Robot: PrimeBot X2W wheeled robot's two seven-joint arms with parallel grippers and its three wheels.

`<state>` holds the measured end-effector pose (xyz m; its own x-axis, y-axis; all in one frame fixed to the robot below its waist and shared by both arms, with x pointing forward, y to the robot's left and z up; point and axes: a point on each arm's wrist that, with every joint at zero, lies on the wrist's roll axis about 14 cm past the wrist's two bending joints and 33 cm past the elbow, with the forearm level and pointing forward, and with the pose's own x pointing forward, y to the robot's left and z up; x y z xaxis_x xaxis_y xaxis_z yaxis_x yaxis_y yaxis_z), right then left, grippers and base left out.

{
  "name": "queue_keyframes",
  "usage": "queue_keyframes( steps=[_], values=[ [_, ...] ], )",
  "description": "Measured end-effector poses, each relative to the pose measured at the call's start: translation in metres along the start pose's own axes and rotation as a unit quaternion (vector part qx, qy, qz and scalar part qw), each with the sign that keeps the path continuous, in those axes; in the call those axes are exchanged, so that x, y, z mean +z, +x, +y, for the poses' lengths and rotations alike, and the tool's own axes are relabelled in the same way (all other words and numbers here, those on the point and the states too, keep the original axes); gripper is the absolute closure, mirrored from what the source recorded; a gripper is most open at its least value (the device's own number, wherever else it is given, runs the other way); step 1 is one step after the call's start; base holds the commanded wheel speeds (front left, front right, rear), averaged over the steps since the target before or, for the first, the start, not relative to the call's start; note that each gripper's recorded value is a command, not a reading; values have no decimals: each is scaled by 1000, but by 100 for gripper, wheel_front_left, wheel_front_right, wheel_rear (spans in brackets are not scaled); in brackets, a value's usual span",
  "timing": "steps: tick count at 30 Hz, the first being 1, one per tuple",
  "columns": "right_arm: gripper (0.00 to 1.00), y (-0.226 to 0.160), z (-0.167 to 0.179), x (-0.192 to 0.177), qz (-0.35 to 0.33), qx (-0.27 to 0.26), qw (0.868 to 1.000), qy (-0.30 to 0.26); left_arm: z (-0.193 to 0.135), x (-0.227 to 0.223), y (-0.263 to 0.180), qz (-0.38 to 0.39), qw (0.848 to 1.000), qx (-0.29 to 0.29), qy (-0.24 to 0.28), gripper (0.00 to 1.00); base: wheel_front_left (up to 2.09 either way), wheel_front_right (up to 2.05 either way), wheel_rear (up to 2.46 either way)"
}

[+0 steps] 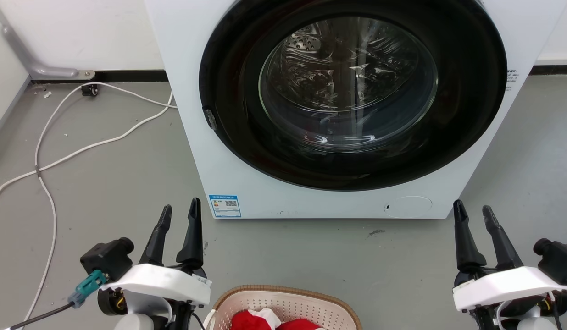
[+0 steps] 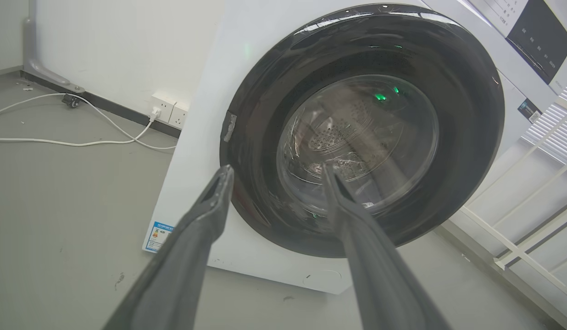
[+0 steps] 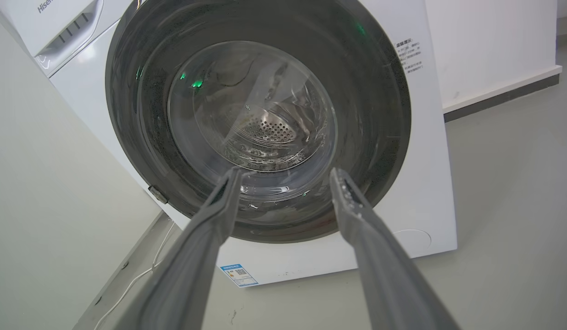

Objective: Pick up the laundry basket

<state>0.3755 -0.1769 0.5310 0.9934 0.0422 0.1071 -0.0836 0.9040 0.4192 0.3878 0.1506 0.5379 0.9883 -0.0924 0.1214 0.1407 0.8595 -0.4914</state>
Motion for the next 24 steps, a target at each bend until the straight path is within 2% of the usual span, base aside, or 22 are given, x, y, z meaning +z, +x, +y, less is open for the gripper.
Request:
queue_keyframes(
  steps=[24],
  values=[
    [0, -4, 5, -15, 42, 19, 990, -137, -7, -18, -4, 21, 986, -24, 162, 0, 0, 0, 0]
  ],
)
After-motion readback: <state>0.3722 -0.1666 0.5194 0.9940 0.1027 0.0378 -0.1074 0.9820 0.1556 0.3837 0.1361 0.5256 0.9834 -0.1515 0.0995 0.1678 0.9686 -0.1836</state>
